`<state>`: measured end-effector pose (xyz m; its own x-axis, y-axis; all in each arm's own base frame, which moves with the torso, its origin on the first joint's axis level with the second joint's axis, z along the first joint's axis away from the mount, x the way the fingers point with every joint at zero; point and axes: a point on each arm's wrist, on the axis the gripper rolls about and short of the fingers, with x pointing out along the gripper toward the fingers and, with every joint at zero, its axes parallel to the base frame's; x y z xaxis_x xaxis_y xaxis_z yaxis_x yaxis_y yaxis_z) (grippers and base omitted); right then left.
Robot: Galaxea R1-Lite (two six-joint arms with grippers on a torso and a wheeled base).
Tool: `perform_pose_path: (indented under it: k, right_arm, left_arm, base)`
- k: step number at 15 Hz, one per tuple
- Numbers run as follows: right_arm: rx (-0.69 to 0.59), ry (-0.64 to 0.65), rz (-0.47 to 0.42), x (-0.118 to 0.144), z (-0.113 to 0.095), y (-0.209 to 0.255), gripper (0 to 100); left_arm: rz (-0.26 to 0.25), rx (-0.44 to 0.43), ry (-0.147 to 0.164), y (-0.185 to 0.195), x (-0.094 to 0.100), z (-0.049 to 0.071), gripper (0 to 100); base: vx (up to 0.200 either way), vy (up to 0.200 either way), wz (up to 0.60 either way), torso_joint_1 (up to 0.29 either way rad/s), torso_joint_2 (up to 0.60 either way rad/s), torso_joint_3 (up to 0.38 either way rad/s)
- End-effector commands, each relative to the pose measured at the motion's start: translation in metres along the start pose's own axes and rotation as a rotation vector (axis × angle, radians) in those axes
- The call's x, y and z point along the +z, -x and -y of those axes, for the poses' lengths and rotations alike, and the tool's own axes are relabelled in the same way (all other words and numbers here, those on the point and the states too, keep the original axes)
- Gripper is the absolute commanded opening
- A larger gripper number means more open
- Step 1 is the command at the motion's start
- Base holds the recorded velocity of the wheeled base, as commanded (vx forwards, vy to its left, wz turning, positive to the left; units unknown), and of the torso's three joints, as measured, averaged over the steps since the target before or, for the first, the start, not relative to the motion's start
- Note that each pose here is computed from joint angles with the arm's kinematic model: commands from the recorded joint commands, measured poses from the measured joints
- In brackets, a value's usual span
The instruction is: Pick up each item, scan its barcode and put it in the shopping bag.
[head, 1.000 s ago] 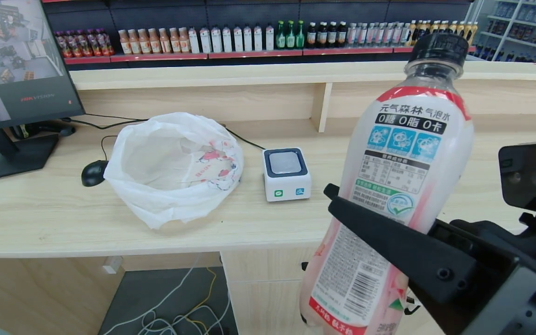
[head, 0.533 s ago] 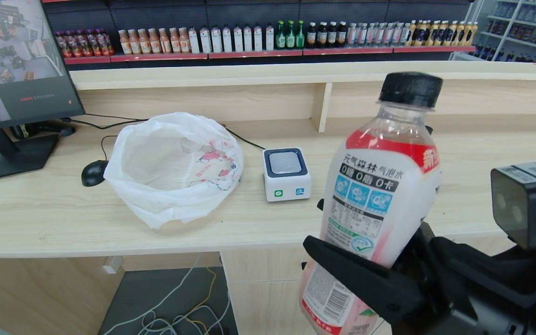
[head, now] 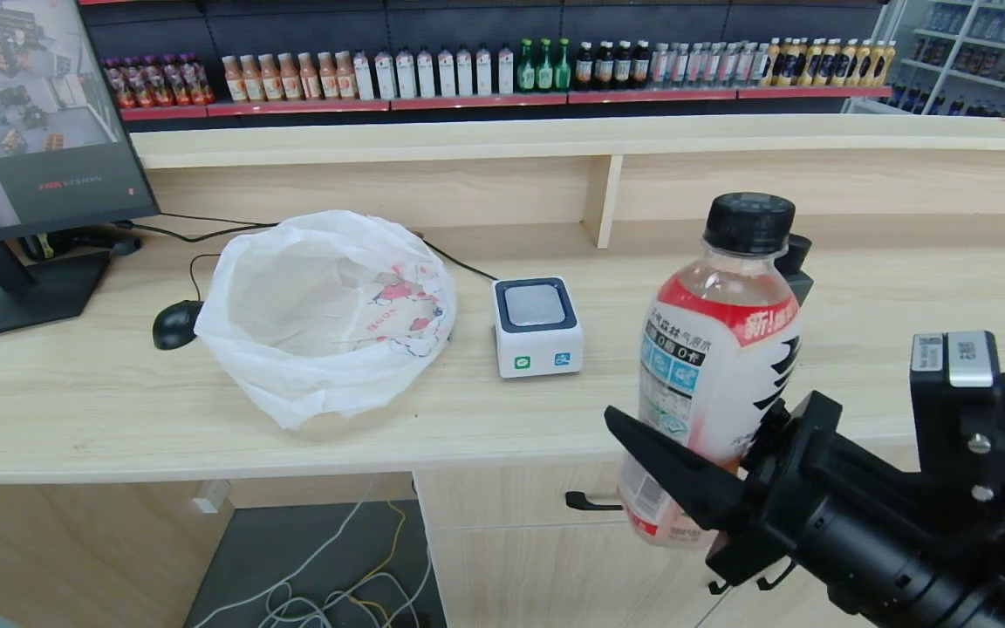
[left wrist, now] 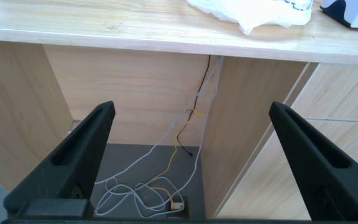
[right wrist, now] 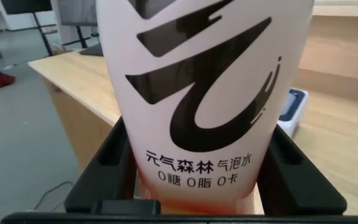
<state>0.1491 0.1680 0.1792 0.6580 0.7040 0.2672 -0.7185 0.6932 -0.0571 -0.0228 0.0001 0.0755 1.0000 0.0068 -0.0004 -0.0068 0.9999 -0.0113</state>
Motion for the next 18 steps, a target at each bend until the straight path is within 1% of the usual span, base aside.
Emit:
perform_pose_path:
  k: [1, 2, 3, 5, 6, 7, 9, 11, 13, 15, 18]
  right_arm:
    - [-0.060, 0.040, -0.005, -0.001, 0.011, 0.000, 0]
    - [-0.075, 0.050, -0.005, -0.001, 0.015, -0.001, 0]
    - [-0.111, 0.066, -0.008, -0.002, 0.023, -0.002, 0]
    - [-0.119, 0.064, -0.008, -0.002, 0.025, -0.002, 0]
    - [-0.146, 0.080, -0.015, -0.003, 0.031, -0.002, 0]
    - [-0.177, 0.103, -0.005, -0.002, 0.037, -0.006, 0]
    - [-0.282, 0.115, 0.038, 0.006, 0.046, -0.019, 0]
    - [-0.350, 0.128, 0.052, 0.007, 0.059, -0.024, 0]
    - [-0.388, 0.140, 0.068, 0.010, 0.070, -0.027, 0]
    - [-0.413, 0.147, 0.085, 0.013, 0.077, -0.031, 0]
    - [-0.419, 0.148, 0.100, 0.016, 0.078, -0.034, 0]
  left_arm:
    - [0.000, 0.001, 0.001, 0.000, 0.000, 0.000, 100]
    - [0.000, 0.001, 0.001, 0.000, 0.000, 0.000, 100]
    - [0.000, 0.001, 0.001, 0.000, 0.000, 0.000, 100]
    - [0.000, 0.001, 0.001, 0.000, 0.000, 0.000, 100]
    - [0.000, 0.001, -0.001, 0.000, 0.000, 0.000, 100]
    - [0.000, 0.001, -0.001, 0.000, 0.000, 0.000, 100]
    - [0.000, 0.001, 0.001, 0.000, 0.000, 0.000, 100]
    - [0.000, 0.001, -0.001, 0.000, 0.000, 0.000, 100]
    - [0.000, 0.001, 0.003, 0.000, 0.000, 0.000, 100]
    - [0.000, 0.001, 0.003, 0.000, 0.000, 0.000, 100]
    - [0.000, 0.001, 0.003, 0.000, 0.000, 0.000, 100]
  base:
    - [0.000, 0.000, 0.00, 0.000, 0.00, 0.000]
    - [0.000, 0.000, 0.00, 0.000, 0.00, 0.000]
    - [0.000, 0.000, 0.00, 0.000, 0.00, 0.000]
    - [0.000, 0.000, 0.00, 0.000, 0.00, 0.000]
    - [0.000, 0.000, 0.00, 0.000, 0.00, 0.000]
    - [0.000, 0.000, 0.00, 0.000, 0.00, 0.000]
    - [0.000, 0.000, 0.00, 0.000, 0.00, 0.000]
    - [0.000, 0.000, 0.00, 0.000, 0.00, 0.000]
    - [0.000, 0.000, 0.00, 0.000, 0.00, 0.000]
    - [0.000, 0.200, 0.00, 0.002, 0.00, 0.000]
    - [0.000, 0.200, 0.00, 0.007, 0.01, 0.002]
